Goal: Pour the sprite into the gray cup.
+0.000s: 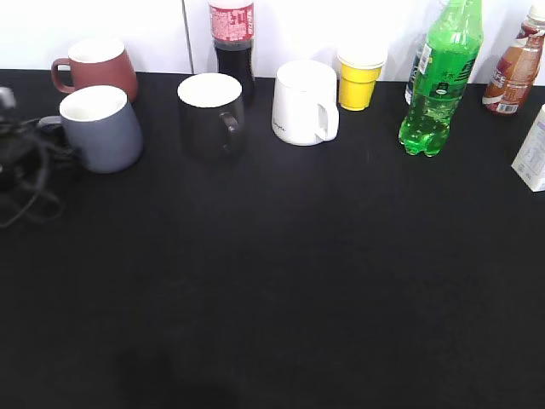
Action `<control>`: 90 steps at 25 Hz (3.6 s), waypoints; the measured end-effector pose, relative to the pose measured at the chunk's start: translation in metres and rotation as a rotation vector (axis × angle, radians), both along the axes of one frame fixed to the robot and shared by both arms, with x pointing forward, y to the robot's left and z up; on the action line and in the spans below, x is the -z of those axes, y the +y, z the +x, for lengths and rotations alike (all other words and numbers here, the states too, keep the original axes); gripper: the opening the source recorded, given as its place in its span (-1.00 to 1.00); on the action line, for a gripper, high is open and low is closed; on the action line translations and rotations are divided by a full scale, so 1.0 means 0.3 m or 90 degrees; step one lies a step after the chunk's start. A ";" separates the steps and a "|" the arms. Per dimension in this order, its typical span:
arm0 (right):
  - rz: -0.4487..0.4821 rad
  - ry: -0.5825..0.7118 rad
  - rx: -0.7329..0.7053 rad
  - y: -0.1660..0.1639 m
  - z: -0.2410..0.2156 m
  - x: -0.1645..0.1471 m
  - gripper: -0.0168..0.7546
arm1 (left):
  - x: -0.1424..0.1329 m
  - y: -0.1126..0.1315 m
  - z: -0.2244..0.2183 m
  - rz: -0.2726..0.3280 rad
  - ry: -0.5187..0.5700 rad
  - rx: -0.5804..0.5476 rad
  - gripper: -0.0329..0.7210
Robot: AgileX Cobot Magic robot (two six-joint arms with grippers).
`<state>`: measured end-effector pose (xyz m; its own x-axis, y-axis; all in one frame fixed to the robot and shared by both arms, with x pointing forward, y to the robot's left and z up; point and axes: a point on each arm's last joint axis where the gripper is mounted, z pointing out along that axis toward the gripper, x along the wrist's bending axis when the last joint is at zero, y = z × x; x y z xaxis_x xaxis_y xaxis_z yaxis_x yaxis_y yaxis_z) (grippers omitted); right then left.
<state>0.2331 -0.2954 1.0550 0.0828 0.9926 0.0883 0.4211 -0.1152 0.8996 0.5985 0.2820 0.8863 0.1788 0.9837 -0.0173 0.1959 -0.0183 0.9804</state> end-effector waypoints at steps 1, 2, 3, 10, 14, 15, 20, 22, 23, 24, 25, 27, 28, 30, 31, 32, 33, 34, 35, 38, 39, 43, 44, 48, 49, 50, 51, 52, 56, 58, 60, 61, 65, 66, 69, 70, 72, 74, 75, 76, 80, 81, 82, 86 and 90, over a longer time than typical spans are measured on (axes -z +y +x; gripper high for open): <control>0.000 0.000 0.000 0.000 0.000 0.000 0.51 | 0.006 -0.003 0.027 0.005 -0.003 0.010 -0.17; 0.000 0.000 0.000 0.000 0.000 0.000 0.51 | 0.006 -0.004 0.050 0.009 -0.008 0.016 -0.35; 0.000 0.000 0.000 0.000 0.000 0.000 0.51 | 0.009 -0.006 0.062 0.014 -0.011 0.020 -0.64; 0.000 0.000 0.000 0.000 0.000 0.000 0.51 | -0.066 -0.014 0.006 0.030 -0.041 0.048 -0.69; 0.000 0.000 0.000 0.000 0.000 0.000 0.51 | -0.211 -0.033 -0.182 0.030 -0.085 0.067 -0.69; 0.000 0.000 0.000 0.000 0.000 0.000 0.51 | -0.240 -0.053 -0.234 0.022 -0.093 0.090 -0.69; 0.056 -0.013 -0.038 0.027 0.001 -0.007 0.51 | -0.234 -0.186 -0.386 0.015 -0.066 0.229 -0.70; 0.079 -0.111 -0.050 0.034 0.034 -0.067 0.51 | -0.231 -0.247 -0.409 0.015 -0.064 0.281 -0.70; 0.074 -0.168 -0.041 0.026 0.073 -0.107 0.51 | -0.230 -0.265 -0.417 0.016 -0.062 0.298 -0.70; 0.071 -0.217 -0.026 0.014 0.122 -0.132 0.51 | -0.229 -0.270 -0.419 0.017 -0.059 0.302 -0.70; 0.061 -0.227 -0.013 0.002 0.180 -0.132 0.51 | -0.228 -0.272 -0.420 0.017 -0.059 0.302 -0.70; 0.024 -0.198 0.003 -0.020 0.318 -0.094 0.51 | -0.228 -0.271 -0.420 0.017 -0.057 0.301 -0.70; 0.008 -0.193 0.012 -0.031 0.382 -0.075 0.51 | -0.228 -0.271 -0.420 0.017 -0.057 0.301 -0.70; -0.013 -0.189 0.023 -0.048 0.510 -0.042 0.51 | -0.228 -0.271 -0.420 0.017 -0.057 0.301 -0.70; -0.017 -0.195 0.019 -0.047 0.565 -0.026 0.51 | -0.228 -0.271 -0.420 0.017 -0.057 0.301 -0.70; -0.016 -0.184 -0.001 -0.028 0.625 0.009 0.51 | -0.228 -0.271 -0.420 0.017 -0.057 0.301 -0.70; -0.014 -0.194 -0.035 0.008 0.662 0.027 0.51 | -0.227 -0.271 -0.420 0.017 -0.057 0.301 -0.70; -0.005 -0.210 -0.074 0.060 0.701 0.048 0.51 | -0.227 -0.271 -0.419 0.017 -0.057 0.301 -0.70; 0.009 -0.209 -0.093 0.104 0.741 0.086 0.51 | -0.227 -0.271 -0.419 0.017 -0.057 0.301 -0.70; -0.006 -0.199 -0.103 0.203 0.867 0.193 0.51 | -0.227 -0.271 -0.419 0.017 -0.057 0.301 -0.70; -0.011 -0.207 -0.105 0.225 0.903 0.214 0.51 | -0.226 -0.271 -0.419 0.017 -0.056 0.300 -0.70; -0.021 -0.221 -0.084 0.260 1.021 0.338 0.69 | -0.225 -0.271 -0.419 0.017 -0.055 0.300 -0.70; -0.011 -0.215 -0.076 0.265 1.038 0.369 0.74 | -0.225 -0.271 -0.419 0.017 -0.055 0.300 -0.70; -0.003 -0.203 -0.051 0.292 1.145 0.459 0.75 | -0.225 -0.271 -0.419 0.017 -0.055 0.300 -0.70; 0.002 -0.208 -0.039 0.297 1.174 0.468 0.75 | -0.225 -0.271 -0.419 0.017 -0.055 0.300 -0.70; 0.004 -0.208 -0.033 0.304 1.201 0.484 0.75 | -0.225 -0.271 -0.419 0.017 -0.055 0.300 -0.70; 0.006 -0.212 -0.029 0.311 1.224 0.492 0.75 | -0.225 -0.271 -0.419 0.017 -0.055 0.300 -0.70; 0.004 -0.214 -0.027 0.317 1.246 0.508 0.74 | -0.225 -0.271 -0.419 0.017 -0.055 0.300 -0.70; -0.017 -0.218 -0.028 0.327 1.282 0.544 0.48 | -0.227 -0.271 -0.419 0.016 -0.058 0.301 -0.70; -0.028 -0.221 -0.027 0.328 1.291 0.569 0.45 | -0.227 -0.272 -0.419 0.015 -0.059 0.301 -0.70; -0.031 -0.229 -0.024 0.330 1.302 0.574 0.45 | -0.227 -0.272 -0.419 0.015 -0.059 0.301 -0.70; -0.040 -0.234 -0.026 0.332 1.309 0.567 0.45 | -0.227 -0.272 -0.419 0.015 -0.059 0.301 -0.70; -0.083 -0.238 -0.037 0.335 1.316 0.563 0.06 | -0.227 -0.272 -0.419 0.015 -0.059 0.301 -0.70; -0.089 -0.238 -0.039 0.335 1.315 0.564 0.06 | -0.227 -0.272 -0.419 0.015 -0.059 0.301 -0.70; -0.097 -0.252 -0.082 0.343 1.245 0.486 0.05 | -0.227 -0.272 -0.419 0.015 -0.059 0.301 -0.70; -0.100 -0.272 -0.122 0.361 1.201 0.432 0.05 | -0.227 -0.272 -0.419 0.015 -0.059 0.301 -0.70; -0.105 -0.302 -0.215 0.415 1.113 0.348 0.05 | -0.227 -0.272 -0.419 0.015 -0.059 0.301 -0.70; -0.133 -0.289 -0.348 0.485 1.043 0.318 0.04 | -0.227 -0.272 -0.419 0.015 -0.059 0.301 -0.70; -0.152 -0.285 -0.408 0.515 1.021 0.317 0.04 | -0.227 -0.272 -0.419 0.015 -0.059 0.301 -0.70; -0.167 -0.285 -0.449 0.537 1.007 0.319 0.04 | -0.227 -0.272 -0.419 0.016 -0.058 0.301 -0.70; -0.314 -0.283 -0.564 0.575 0.995 0.335 0.04 | -0.222 -0.273 -0.420 0.022 -0.051 0.306 -0.70; -0.359 -0.294 -0.575 0.581 1.008 0.324 0.04 | -0.221 -0.277 -0.424 0.028 -0.051 0.319 -0.70; -0.411 -0.314 -0.585 0.585 1.017 0.314 0.04 | -0.219 -0.283 -0.429 0.036 -0.051 0.336 -0.70; -0.597 -0.377 -0.615 0.596 1.038 0.289 0.04 | -0.204 -0.282 -0.431 0.054 -0.023 0.339 -0.70; -0.720 -0.411 -0.634 0.597 1.039 0.289 0.04 | -0.203 -0.282 -0.431 0.074 -0.030 0.343 -0.70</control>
